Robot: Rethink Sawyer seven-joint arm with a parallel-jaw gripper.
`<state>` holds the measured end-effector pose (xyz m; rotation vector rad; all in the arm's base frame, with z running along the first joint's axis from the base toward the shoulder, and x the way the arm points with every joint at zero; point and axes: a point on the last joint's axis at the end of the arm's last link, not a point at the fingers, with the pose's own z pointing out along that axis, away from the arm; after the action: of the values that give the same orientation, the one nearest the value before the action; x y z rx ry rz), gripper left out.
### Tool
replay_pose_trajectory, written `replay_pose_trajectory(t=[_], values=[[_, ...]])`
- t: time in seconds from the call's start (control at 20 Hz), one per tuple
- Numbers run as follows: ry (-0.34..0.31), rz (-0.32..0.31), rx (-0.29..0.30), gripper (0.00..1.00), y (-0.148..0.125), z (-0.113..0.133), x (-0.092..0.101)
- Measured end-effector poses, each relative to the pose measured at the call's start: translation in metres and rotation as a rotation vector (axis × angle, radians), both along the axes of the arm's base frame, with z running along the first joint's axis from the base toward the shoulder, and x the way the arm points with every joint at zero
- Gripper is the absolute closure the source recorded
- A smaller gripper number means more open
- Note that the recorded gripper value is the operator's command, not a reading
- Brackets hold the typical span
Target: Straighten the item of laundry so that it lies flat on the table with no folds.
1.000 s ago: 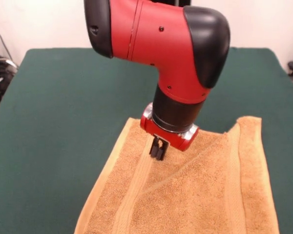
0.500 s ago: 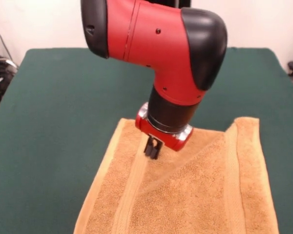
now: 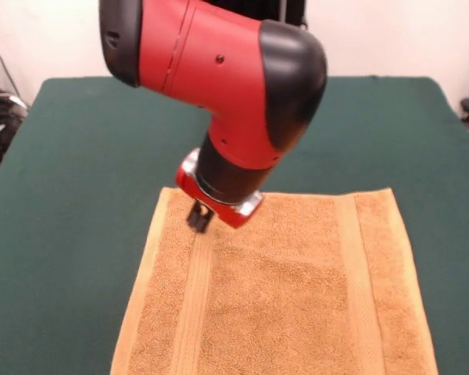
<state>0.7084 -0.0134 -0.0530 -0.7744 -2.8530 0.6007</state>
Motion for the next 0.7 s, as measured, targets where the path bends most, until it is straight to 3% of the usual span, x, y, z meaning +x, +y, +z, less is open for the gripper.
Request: replay_pose_trajectory(t=[0.25, 0.7], values=[[0.077, -0.017, -0.034, 1.0, -0.016, -0.004, -0.014], [0.111, -0.029, -0.038, 1.0, -0.017, -0.004, -0.013]])
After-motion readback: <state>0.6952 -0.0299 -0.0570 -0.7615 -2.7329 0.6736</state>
